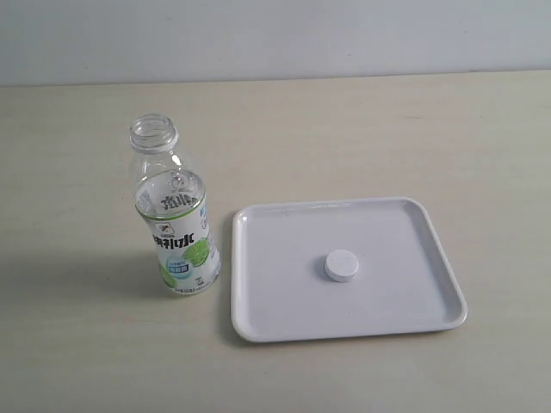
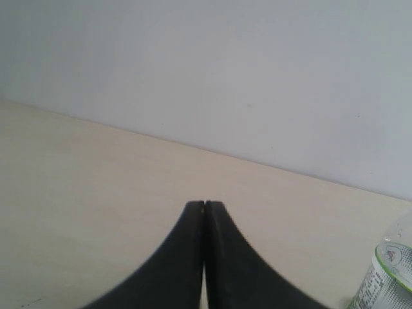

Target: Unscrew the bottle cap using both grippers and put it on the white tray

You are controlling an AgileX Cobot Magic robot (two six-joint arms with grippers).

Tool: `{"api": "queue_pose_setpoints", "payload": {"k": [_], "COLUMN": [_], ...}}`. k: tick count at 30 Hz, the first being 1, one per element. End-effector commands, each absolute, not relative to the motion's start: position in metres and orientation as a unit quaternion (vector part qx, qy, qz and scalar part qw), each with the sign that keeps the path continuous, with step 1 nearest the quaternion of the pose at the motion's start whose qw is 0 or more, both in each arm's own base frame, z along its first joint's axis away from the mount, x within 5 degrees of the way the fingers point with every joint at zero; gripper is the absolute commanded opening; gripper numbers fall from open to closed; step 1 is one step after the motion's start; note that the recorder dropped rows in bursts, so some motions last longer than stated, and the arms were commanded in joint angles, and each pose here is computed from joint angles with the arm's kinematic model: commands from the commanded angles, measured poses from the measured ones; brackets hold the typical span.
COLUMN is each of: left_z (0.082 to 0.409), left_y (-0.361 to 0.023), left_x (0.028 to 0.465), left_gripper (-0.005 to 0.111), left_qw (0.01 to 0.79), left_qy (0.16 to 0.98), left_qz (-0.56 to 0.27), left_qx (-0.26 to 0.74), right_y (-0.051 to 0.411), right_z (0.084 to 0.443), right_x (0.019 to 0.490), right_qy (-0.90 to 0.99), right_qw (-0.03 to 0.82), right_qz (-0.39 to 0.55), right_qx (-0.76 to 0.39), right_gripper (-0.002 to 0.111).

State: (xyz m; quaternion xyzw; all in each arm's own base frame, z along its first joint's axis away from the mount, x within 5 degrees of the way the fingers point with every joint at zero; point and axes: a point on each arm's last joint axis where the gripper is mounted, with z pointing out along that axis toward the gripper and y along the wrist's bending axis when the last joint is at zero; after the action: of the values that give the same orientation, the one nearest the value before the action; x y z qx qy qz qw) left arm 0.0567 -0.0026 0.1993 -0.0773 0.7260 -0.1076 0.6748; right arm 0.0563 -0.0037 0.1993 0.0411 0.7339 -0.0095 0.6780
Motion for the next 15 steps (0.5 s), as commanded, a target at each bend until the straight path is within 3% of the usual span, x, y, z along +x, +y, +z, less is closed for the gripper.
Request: {"api": "queue_pose_setpoints", "payload": {"k": [1, 15], "left_z": [0.1994, 0.1994], "left_y": [-0.0035, -0.0034], "left_x": [0.0562, 0.0562], "left_gripper": [0.002, 0.002], "left_qw": [0.674, 0.674], "left_qy": [0.725, 0.725], "left_qz": [-0.118, -0.116], "left_qx": [-0.079, -0.077], "right_y": [-0.0039, -0.0039], "right_z": [0.1985, 0.1985], "right_x": [0.0561, 0.0561], "right_qy": [0.732, 0.732], "right_qw": [0.68, 0.68], "right_qz": [-0.009, -0.009], "right_qx": [0.045, 0.045], "right_gripper": [0.0, 0.0]}}
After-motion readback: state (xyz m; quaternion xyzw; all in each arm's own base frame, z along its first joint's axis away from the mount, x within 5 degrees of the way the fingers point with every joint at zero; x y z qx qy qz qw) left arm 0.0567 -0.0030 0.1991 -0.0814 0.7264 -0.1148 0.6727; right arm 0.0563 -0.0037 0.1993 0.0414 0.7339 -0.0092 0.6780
